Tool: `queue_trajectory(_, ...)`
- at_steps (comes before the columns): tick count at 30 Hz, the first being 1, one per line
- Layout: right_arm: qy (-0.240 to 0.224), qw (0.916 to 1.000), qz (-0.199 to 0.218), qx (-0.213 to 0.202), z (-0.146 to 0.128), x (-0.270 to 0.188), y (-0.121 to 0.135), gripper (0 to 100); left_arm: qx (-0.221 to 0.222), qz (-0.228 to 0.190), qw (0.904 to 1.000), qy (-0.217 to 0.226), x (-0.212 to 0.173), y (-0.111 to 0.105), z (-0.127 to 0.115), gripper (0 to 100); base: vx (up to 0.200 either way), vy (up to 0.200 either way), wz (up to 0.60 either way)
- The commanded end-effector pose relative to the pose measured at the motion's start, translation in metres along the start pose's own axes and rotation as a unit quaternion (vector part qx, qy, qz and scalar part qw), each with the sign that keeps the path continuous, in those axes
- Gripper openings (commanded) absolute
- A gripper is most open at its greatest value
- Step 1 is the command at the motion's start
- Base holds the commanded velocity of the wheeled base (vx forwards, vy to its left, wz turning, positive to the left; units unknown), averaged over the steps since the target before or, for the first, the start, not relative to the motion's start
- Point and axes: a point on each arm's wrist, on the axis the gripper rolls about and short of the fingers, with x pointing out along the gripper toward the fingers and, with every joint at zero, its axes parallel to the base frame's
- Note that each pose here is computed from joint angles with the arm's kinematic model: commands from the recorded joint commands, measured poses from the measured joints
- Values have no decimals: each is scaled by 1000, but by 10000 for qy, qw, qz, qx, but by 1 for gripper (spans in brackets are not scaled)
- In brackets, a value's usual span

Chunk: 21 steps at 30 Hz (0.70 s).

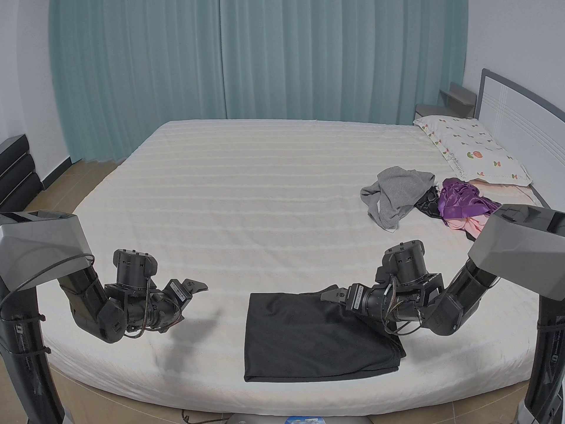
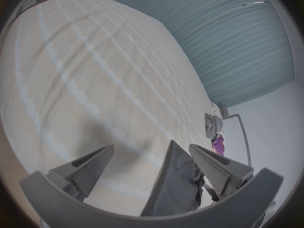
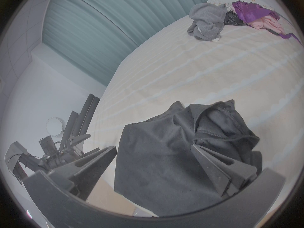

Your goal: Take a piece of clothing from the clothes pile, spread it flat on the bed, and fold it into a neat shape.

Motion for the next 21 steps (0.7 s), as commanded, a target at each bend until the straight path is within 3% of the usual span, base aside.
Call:
queue_trajectory(1,2,9998,-145,107,4,25,-16,100,-3,2,10000,2,0,0,0,100,0,0,0)
queue_trajectory(13,-561,9943,-764,489,51,14,-53,100,-3,6,10000,-4,1,0,0,100,0,0,0)
queue_trajectory(21,-533,9934,-937,380,52,-9,-71,100,-1,0,10000,-9,1,0,0,100,0,0,0)
